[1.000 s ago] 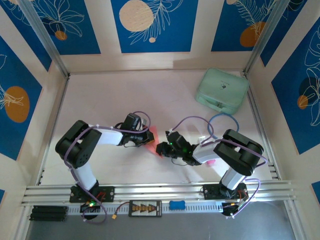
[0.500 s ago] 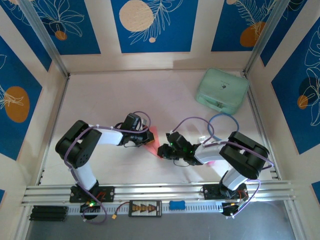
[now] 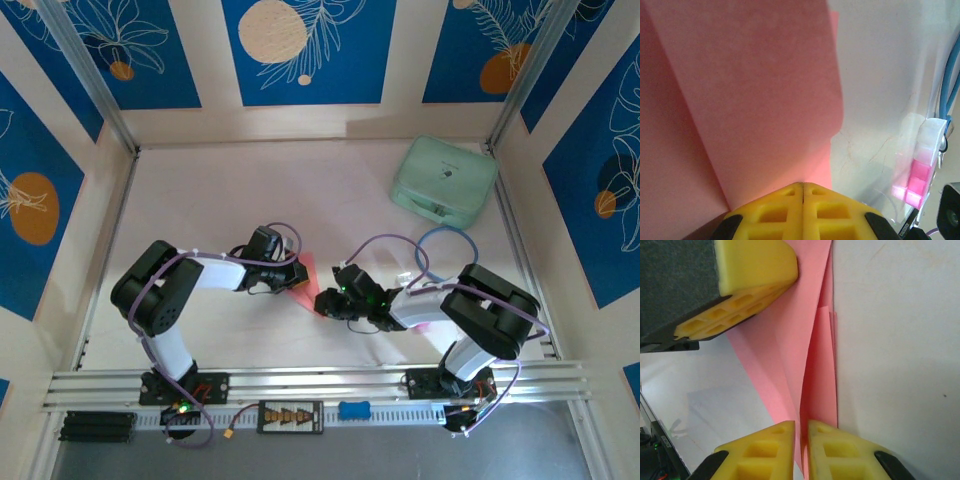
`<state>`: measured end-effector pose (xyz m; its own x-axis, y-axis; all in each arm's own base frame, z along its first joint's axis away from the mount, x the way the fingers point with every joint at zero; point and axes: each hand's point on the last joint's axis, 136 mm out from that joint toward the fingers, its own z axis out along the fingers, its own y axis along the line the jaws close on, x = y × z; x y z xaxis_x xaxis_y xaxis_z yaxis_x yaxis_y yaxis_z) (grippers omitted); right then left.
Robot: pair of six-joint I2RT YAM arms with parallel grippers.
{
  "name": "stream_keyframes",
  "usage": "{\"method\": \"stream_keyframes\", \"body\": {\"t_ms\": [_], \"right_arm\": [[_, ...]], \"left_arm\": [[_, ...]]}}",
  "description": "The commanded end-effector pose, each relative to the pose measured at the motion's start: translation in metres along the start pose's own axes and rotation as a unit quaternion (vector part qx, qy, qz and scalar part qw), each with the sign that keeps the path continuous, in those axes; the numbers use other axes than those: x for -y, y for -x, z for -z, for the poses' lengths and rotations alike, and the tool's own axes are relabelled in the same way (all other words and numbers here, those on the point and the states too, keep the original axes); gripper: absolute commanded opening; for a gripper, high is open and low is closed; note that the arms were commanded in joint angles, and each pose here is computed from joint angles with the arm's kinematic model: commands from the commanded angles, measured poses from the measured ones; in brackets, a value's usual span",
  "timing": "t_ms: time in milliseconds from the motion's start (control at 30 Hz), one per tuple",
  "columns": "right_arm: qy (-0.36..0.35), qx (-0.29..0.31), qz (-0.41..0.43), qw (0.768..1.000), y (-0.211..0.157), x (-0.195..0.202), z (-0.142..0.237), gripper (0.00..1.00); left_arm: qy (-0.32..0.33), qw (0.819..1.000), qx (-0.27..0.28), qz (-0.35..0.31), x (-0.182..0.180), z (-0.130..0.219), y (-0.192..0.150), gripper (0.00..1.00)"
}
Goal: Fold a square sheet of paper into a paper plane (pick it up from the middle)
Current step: Fourth fold the wing at the center of the table.
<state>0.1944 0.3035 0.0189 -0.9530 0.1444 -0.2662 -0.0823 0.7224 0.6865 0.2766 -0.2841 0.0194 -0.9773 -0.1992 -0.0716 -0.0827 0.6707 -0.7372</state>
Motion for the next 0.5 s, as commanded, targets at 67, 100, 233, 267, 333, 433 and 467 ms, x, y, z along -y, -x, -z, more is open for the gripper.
{"method": "stream_keyframes", "body": {"t_ms": [67,100,233,267,333,433,467], "right_arm": [[-0.050,-0.042,-0.005,0.998,-0.0250,0.0285,0.0056,0.13],[-0.050,-0.044,-0.005,0.998,-0.0263,0.0291,0.0054,0.12],[-0.052,-0.048,-0.009,0.997,-0.0295,0.0325,0.0056,0.12],[-0.052,-0.047,-0.008,0.998,-0.0292,0.0329,0.0063,0.12],[-0.055,-0.044,-0.004,0.998,-0.0282,0.0326,0.0080,0.16],[-0.061,-0.043,0.006,0.997,-0.0275,0.0323,0.0114,0.18],[-0.065,-0.043,0.009,0.997,-0.0278,0.0331,0.0125,0.19]], "left_arm": [[0.029,1.000,-0.007,0.003,-0.0158,-0.0054,-0.0052,0.01],[0.030,1.000,-0.008,0.003,-0.0163,-0.0058,-0.0056,0.01],[0.029,1.000,-0.007,0.003,-0.0161,-0.0059,-0.0050,0.01],[0.028,1.000,-0.008,0.003,-0.0159,-0.0061,-0.0056,0.01],[0.028,1.000,-0.008,0.003,-0.0161,-0.0060,-0.0053,0.01],[0.028,1.000,-0.009,0.003,-0.0160,-0.0062,-0.0058,0.01],[0.028,1.000,-0.009,0.003,-0.0159,-0.0062,-0.0060,0.00]]}}
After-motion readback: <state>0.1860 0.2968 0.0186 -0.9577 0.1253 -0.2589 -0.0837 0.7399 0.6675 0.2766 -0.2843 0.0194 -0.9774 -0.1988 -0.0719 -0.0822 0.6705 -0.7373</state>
